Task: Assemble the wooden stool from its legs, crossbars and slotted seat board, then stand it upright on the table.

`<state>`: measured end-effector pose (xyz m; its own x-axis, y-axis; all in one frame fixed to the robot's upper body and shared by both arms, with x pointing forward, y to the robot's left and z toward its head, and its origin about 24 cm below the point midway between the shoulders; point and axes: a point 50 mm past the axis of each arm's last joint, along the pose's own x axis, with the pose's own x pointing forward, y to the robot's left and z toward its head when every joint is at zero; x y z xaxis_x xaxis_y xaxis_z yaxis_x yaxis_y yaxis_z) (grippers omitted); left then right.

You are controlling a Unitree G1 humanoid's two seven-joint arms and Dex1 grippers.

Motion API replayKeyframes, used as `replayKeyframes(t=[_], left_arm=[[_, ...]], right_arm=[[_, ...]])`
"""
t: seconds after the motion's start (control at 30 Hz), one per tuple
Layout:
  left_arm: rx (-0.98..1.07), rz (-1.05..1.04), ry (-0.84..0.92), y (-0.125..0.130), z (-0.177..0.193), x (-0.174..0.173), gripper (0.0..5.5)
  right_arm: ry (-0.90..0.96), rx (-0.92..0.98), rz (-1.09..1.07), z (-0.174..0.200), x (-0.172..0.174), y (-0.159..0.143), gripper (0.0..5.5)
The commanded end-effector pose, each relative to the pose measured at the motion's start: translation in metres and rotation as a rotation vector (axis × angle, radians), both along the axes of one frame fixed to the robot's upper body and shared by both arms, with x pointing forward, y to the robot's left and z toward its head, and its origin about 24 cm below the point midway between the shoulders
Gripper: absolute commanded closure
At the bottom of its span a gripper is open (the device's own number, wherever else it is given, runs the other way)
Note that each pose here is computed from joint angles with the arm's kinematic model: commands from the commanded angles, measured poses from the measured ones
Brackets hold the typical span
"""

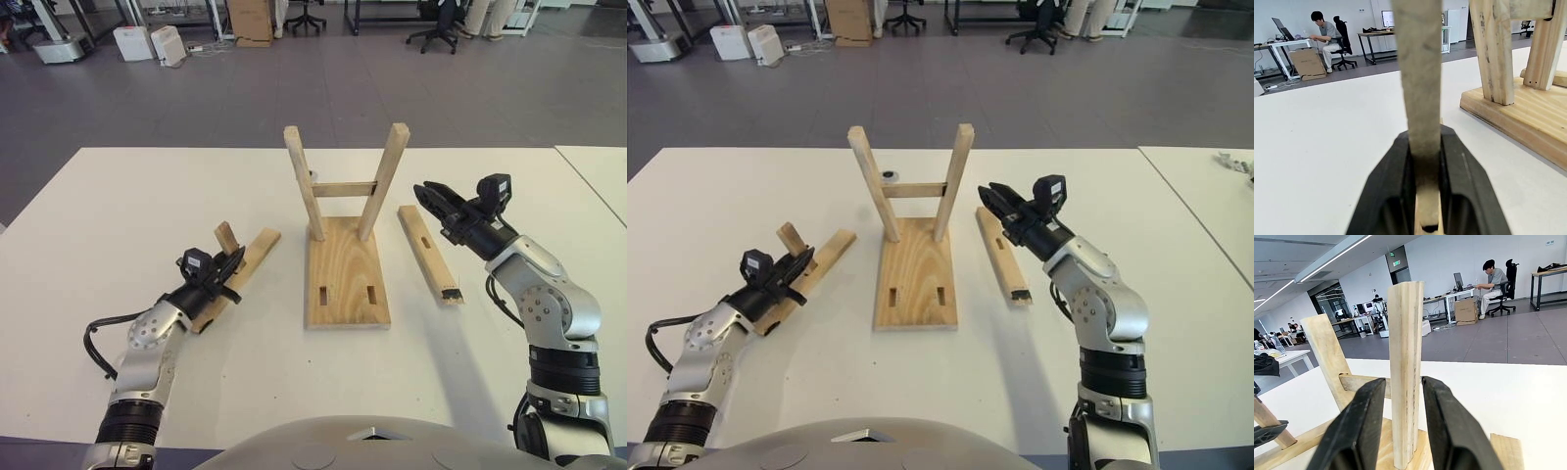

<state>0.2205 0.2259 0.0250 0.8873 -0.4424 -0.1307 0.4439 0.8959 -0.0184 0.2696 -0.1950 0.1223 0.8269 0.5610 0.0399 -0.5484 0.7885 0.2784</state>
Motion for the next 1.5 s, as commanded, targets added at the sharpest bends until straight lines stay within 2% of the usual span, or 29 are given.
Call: replayKeyframes(t=[0.03,0.13,0.27,0.3,0.43,0.53,0.7,0.93,1.03,1.2,1.27,1.4,1.5], left_arm=[[-0.099,0.045,0.289,-0.005,-0.021,-0.020,5.10],[0.096,0.027,0.247,0.005,-0.005,-0.012,5.10],[0.246,0.066,0.246,0.017,-0.001,-0.010,5.10],[0.279,0.078,0.232,0.019,0.000,-0.010,4.74],[0.284,0.084,0.206,0.013,0.000,-0.014,3.99],[0.235,0.083,0.207,0.010,-0.002,-0.018,3.49],[0.216,0.080,0.187,0.015,0.016,-0.012,2.76],[0.328,0.040,0.376,0.031,0.014,-0.030,1.59],[0.325,0.030,0.458,0.035,0.008,-0.038,1.59],[0.295,-0.016,0.457,0.031,0.009,-0.040,2.36],[0.318,-0.010,0.467,0.036,0.007,-0.040,2.80],[0.374,0.011,0.491,0.046,0.000,-0.042,3.34],[0.352,0.023,0.457,0.048,0.003,-0.039,3.44]], right_arm=[[-0.064,-0.046,0.012,0.016,0.008,0.001,4.12],[-0.061,-0.045,0.004,0.015,0.009,0.000,4.12],[-0.060,-0.044,0.007,0.013,0.008,0.003,4.12],[-0.060,-0.045,0.006,0.013,0.008,0.003,4.12],[-0.056,-0.044,0.004,0.012,0.006,0.004,4.12],[-0.053,-0.044,0.008,0.011,0.005,0.005,4.12],[-0.051,-0.051,0.004,0.011,0.005,0.002,4.12],[-0.047,-0.046,0.011,0.010,0.003,0.005,4.12],[-0.043,-0.045,0.013,0.009,0.003,0.005,4.12],[-0.035,-0.043,0.007,0.008,0.003,0.005,4.12],[-0.025,-0.043,-0.003,0.008,0.004,0.003,4.12],[0.008,-0.076,-0.019,0.006,0.004,0.004,4.12],[0.013,-0.088,-0.022,0.008,0.004,0.006,4.12]])
